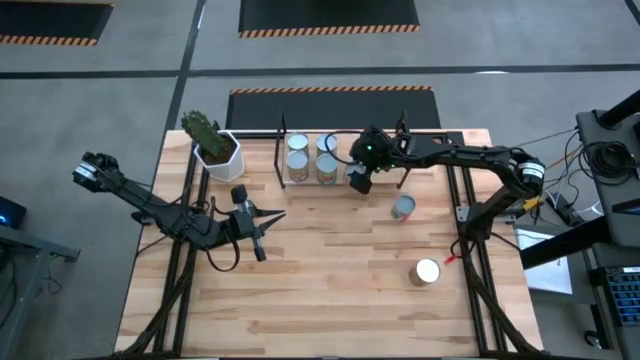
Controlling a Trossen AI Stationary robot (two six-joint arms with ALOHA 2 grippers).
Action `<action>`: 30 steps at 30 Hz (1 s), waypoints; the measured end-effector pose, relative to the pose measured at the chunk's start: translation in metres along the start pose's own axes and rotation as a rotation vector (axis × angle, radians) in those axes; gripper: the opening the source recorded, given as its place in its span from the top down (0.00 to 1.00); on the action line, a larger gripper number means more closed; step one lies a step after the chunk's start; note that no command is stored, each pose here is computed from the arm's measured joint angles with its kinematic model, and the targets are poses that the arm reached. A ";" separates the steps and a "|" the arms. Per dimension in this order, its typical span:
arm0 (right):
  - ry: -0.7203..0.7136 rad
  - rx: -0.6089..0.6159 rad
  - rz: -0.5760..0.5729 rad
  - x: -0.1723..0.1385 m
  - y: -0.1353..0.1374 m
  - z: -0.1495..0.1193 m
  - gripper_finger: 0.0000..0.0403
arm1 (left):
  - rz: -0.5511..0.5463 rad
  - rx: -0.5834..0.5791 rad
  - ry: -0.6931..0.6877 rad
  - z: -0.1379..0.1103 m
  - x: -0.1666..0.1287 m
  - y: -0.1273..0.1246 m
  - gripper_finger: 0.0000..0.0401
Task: Pick and place cans onto a shelf
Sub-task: Put the canned sliced carrots on the shelf
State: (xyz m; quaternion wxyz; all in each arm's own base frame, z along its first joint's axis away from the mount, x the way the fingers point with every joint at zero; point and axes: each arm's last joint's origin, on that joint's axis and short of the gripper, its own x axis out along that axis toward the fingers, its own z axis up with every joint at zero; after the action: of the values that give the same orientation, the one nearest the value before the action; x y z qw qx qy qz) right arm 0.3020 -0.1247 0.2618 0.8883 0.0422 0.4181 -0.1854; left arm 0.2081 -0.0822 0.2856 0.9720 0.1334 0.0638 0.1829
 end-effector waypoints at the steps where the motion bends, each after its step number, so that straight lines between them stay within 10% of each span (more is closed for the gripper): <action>1: 0.003 -0.014 0.007 -0.004 0.003 0.001 0.14 | 0.000 0.000 0.000 0.000 0.000 0.000 0.97; 19: 0.041 -0.101 0.000 0.033 0.037 -0.048 0.94 | 0.000 0.005 0.000 0.000 0.000 0.000 0.97; 30: 0.017 -0.076 -0.031 0.036 0.026 -0.042 0.97 | 0.000 0.018 0.000 0.000 0.000 0.000 0.97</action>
State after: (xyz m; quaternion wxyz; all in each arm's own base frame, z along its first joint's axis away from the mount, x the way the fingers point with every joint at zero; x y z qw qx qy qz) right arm 0.3020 -0.1014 0.2058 0.8828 0.0034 0.4329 -0.1826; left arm 0.2081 -0.0822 0.2856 0.9707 0.1421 0.0654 0.1825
